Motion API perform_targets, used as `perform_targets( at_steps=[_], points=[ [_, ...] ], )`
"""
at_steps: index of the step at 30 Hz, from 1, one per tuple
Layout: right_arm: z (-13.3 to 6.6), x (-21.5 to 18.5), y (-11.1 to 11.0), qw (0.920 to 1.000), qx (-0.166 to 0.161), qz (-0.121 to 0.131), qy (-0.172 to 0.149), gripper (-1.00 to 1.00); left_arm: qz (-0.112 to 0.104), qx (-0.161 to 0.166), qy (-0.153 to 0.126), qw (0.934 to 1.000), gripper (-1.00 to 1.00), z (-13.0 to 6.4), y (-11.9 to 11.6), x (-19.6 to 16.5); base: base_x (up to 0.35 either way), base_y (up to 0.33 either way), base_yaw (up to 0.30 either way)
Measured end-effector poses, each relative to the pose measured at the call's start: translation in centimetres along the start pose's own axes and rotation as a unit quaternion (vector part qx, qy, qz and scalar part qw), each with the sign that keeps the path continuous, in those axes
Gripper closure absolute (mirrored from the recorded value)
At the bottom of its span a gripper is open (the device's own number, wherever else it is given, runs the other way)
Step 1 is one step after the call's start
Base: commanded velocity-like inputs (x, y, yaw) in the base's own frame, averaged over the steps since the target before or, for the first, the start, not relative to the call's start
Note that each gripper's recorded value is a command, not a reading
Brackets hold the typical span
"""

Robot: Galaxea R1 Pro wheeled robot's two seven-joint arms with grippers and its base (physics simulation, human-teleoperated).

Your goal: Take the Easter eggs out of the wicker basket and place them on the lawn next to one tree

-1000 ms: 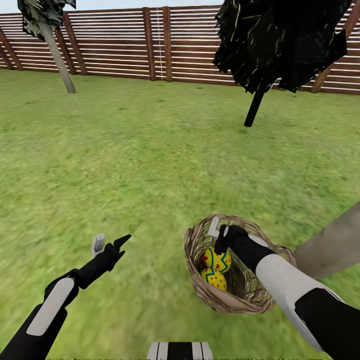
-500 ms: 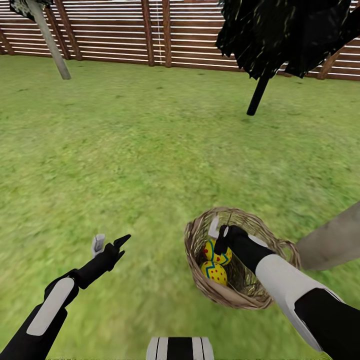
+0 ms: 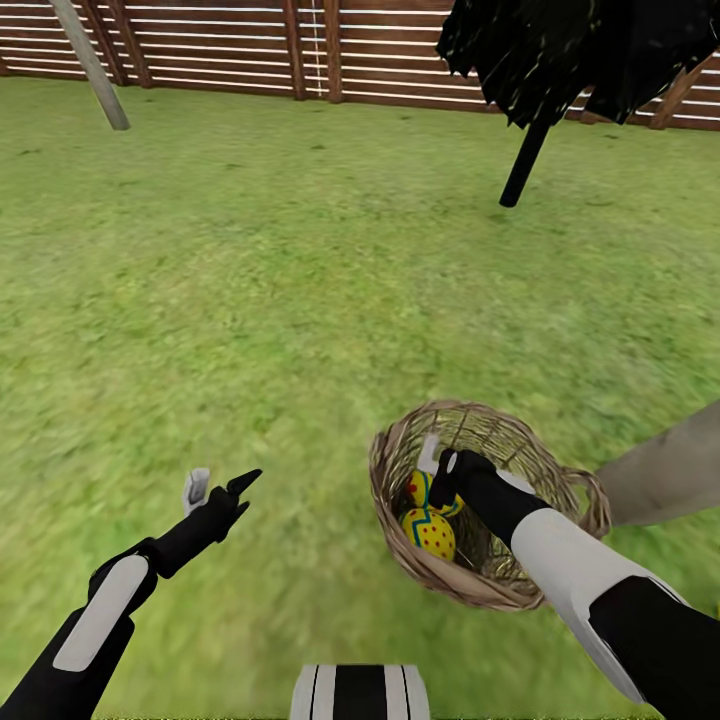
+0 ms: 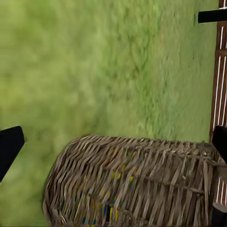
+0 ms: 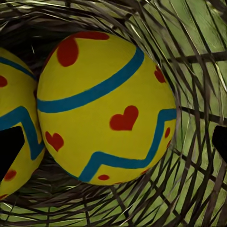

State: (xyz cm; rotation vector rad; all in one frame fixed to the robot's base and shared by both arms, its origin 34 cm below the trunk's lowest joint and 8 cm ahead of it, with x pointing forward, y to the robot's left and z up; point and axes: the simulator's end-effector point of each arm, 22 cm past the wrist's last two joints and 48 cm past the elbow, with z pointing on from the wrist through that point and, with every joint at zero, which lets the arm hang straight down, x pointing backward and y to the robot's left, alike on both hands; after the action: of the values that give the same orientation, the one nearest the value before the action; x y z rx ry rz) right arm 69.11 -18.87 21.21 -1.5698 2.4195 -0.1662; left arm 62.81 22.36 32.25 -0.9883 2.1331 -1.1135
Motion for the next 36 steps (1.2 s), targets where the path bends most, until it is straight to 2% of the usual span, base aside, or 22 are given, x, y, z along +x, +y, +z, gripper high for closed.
perform_targets(
  at_steps=[9, 13, 20, 33, 36],
  points=[
    [1.9, 0.8, 1.2, 0.9999, -0.012, 0.004, 0.007, -1.0, -0.008, -0.015, 0.007, 0.9998, -1.0, 0.6, 2.0, 0.7, 0.0, 0.0, 0.0],
    [2.8, 1.2, 1.0, 0.9999, 0.0, 0.005, 0.011, -1.0, -0.012, -0.021, 0.01, 0.9997, -1.0, 0.8, 2.9, 1.0, 0.0, 0.0, 0.0],
    [4.2, 1.9, 1.9, 0.9998, -0.006, 0.006, 0.018, -1.0, -0.019, -0.033, 0.016, 0.9992, -1.0, 1.2, 4.5, 1.5, 0.0, 0.0, 0.0],
    [5.8, 0.2, 2.1, 0.9999, -0.001, -0.011, -0.002, -1.0, -0.03, -0.054, 0.027, 0.9977, -1.0, 1.8, 7.4, 2.7, 0.0, 0.0, 0.0],
    [5.8, 1.3, 1.5, 0.9999, 0.003, -0.014, 0.009, -1.0, -0.028, -0.058, 0.021, 0.9977, -1.0, 1.6, 7.8, 2.0, 0.0, 0.0, 0.0]
  ],
)
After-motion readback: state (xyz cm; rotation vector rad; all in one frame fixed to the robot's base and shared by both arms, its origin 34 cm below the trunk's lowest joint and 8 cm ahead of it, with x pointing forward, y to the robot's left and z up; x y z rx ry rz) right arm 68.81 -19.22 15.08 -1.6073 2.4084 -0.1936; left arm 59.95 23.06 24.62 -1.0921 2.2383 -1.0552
